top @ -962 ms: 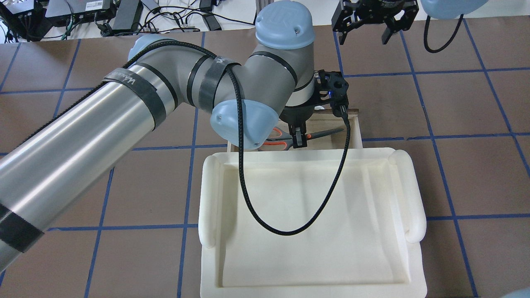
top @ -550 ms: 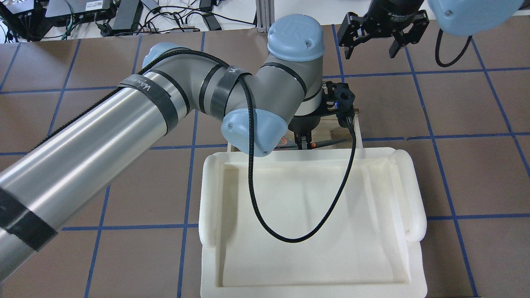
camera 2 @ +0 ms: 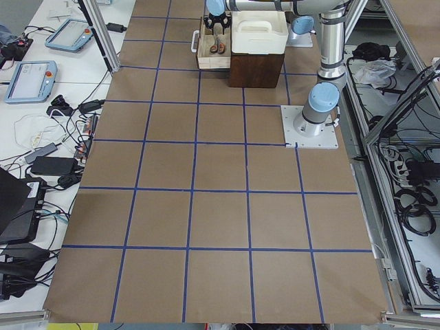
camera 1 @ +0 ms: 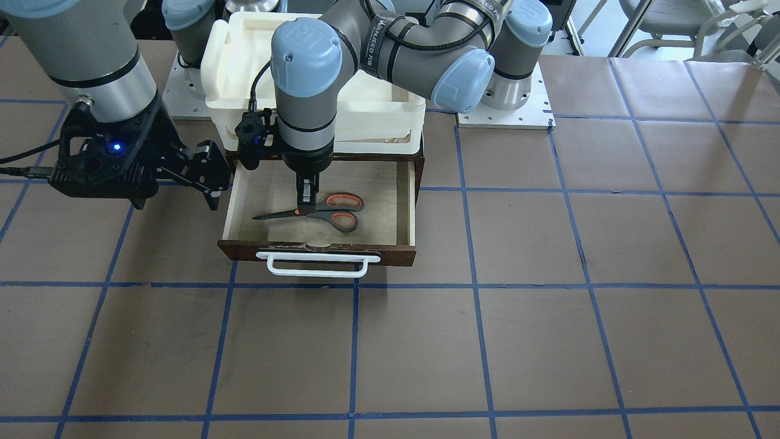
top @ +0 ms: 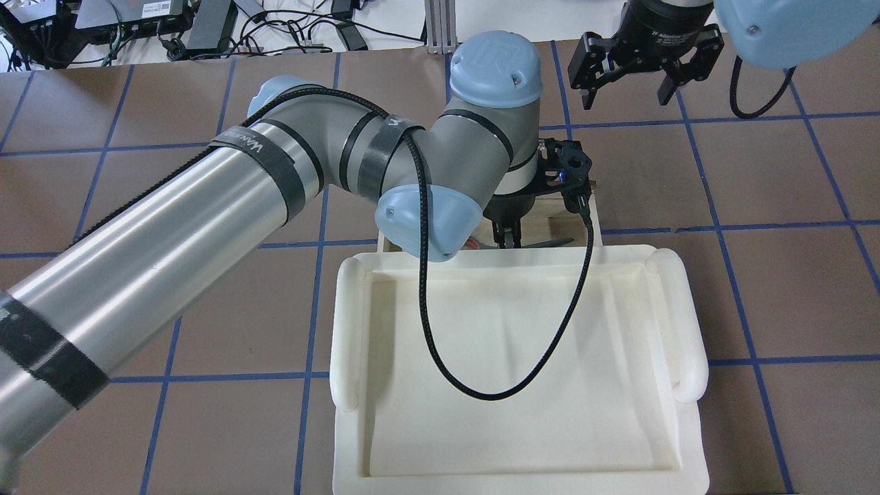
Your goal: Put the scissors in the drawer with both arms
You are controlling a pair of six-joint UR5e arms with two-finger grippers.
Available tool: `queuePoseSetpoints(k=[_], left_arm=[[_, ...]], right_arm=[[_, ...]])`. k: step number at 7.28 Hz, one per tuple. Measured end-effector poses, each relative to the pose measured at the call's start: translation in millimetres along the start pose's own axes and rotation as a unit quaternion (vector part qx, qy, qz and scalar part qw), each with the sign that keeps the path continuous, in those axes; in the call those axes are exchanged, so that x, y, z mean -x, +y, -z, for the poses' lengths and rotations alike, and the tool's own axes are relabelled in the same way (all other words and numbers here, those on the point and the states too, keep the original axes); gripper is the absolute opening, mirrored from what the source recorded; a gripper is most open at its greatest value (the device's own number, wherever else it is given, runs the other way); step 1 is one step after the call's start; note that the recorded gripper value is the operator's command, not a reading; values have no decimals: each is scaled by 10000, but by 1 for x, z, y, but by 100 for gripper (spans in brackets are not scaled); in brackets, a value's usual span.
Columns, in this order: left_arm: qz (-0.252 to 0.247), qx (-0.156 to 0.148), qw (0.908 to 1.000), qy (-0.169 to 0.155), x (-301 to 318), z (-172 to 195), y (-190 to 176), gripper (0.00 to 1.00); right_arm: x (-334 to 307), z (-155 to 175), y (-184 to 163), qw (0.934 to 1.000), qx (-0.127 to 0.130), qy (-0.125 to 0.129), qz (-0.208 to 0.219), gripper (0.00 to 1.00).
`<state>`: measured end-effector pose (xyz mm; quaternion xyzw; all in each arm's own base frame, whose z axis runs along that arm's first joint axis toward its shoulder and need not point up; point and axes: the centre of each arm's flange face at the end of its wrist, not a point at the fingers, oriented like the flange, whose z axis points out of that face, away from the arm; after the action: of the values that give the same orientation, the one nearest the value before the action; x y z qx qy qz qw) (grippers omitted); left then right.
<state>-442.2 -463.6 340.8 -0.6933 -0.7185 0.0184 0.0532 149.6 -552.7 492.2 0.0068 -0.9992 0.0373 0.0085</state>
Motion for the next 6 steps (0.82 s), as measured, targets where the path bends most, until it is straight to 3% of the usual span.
queuePoseSetpoints(k=[4, 6], left_arm=[[-13, -42, 10000, -77, 2, 7, -1, 100], [69, -200, 9993, -299, 15, 30, 8, 100]], right_arm=[[-2, 13, 15, 9998, 180, 66, -2, 100], [-3, 14, 16, 9998, 188, 98, -30, 100]])
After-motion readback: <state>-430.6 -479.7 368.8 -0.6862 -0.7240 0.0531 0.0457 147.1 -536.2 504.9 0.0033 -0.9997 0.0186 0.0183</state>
